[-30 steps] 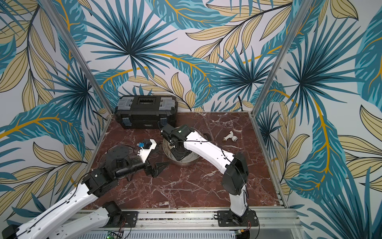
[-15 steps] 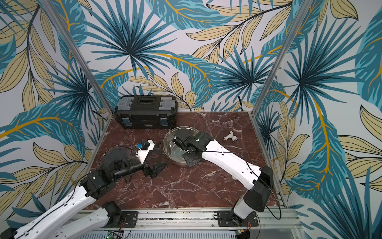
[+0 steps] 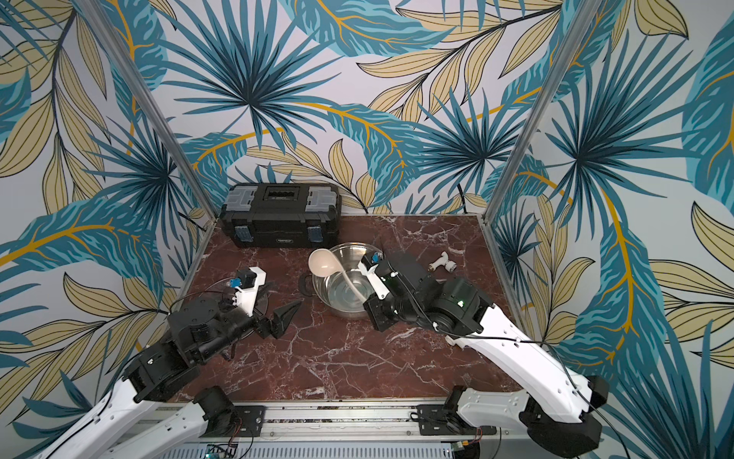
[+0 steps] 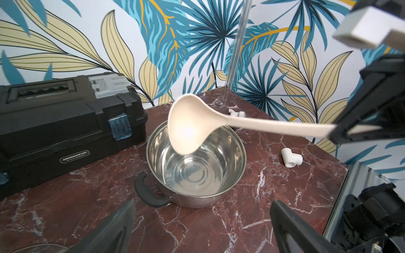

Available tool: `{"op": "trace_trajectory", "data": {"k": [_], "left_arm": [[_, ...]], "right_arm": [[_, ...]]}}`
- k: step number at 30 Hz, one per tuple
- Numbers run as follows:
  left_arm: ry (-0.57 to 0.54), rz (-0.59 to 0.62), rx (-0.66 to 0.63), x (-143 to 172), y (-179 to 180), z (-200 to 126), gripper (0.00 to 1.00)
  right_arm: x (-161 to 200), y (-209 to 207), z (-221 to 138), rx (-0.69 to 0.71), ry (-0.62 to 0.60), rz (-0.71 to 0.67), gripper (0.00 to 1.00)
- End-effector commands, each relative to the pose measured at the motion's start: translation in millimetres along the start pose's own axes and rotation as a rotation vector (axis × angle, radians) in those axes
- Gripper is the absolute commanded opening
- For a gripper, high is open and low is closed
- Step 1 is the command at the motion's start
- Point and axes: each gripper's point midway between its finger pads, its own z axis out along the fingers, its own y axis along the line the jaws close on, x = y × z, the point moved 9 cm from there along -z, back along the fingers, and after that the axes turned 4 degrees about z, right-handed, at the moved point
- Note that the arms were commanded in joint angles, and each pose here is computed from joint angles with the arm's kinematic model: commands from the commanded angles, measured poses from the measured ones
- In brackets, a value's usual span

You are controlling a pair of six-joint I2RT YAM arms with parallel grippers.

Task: Stir the soup with a spoon
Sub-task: Place the spoon at the center of the board.

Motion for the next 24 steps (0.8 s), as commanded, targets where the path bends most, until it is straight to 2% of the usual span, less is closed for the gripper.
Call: {"op": "trace_trajectory", "data": {"k": [1, 7, 12, 15, 20, 24], "left_arm": [[-0.018, -0.033, -0.1, 5, 9, -15, 1.0], [-0.079, -0.063, -0.162, 8, 16, -44, 1.0], [-0.069, -0.079, -0.173, 16, 18, -49, 1.0], [-0.062, -0.087, -0.165, 18, 18, -48, 1.0], [-0.063, -0.093, -0.161, 19, 17, -46, 1.0], [-0.063, -0.09, -0.156, 19, 17, -46, 1.0]], "right_arm": [[17, 19, 35, -0.277, 0.1, 0.049, 0.0], [40, 31, 66, -0.563, 0.162, 0.139, 0.0], [56, 25, 127, -0.53, 0.302, 0.226, 0.0], [58, 25, 157, -0.54, 0.332, 0.258, 0.0], [56, 25, 189, -0.535, 0.362, 0.268, 0.0], [64, 20, 200, -0.499, 0.396, 0.261, 0.02]]}}
